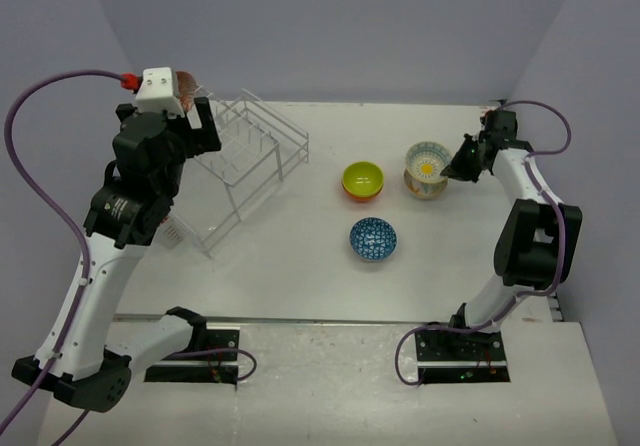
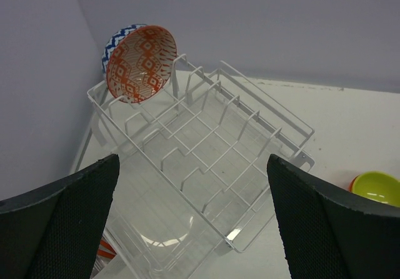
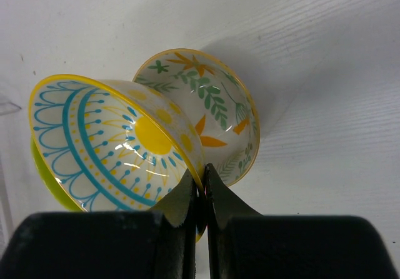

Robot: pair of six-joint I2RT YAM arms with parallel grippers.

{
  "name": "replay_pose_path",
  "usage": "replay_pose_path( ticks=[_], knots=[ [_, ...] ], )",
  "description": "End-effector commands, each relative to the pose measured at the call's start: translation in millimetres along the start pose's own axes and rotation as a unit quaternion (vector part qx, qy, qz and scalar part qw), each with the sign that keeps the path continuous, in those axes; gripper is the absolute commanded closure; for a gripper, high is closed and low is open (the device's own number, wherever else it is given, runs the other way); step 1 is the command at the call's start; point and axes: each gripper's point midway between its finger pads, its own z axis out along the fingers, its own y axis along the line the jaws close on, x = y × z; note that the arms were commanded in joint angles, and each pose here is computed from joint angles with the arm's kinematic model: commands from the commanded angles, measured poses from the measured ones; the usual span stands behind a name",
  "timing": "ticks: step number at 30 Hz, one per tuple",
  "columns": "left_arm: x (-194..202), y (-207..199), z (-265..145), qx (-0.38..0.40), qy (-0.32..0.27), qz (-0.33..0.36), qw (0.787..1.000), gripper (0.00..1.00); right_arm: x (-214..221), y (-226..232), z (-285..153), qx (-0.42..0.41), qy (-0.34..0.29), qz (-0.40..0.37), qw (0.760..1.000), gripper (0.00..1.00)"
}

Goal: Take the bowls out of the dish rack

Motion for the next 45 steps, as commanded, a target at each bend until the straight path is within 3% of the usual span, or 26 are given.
replay_pose_path(
  ticks=[1, 8, 22, 45],
  knots=[
    [-1, -2, 4, 0.005, -0.006, 0.007, 1.000, 0.00, -14, 17, -8, -0.037, -0.023, -0.001, 0.999, 1.00],
    [0, 5, -4, 0.001, -0.018, 0.006, 1.000, 0.00, -17, 14, -14, -0.029, -0.034, 0.001, 0.999, 1.00],
    [-4, 6, -8, 0.001, -0.027, 0.009, 1.000, 0.00, -2, -3, 14, -0.017, 0.007, 0.009, 1.000, 0.99],
    [-2, -2, -16, 0.008, -0.035, 0.021, 0.999, 0.00, 16, -18, 31, 0.004, 0.039, 0.011, 0.999, 0.85]
  ],
)
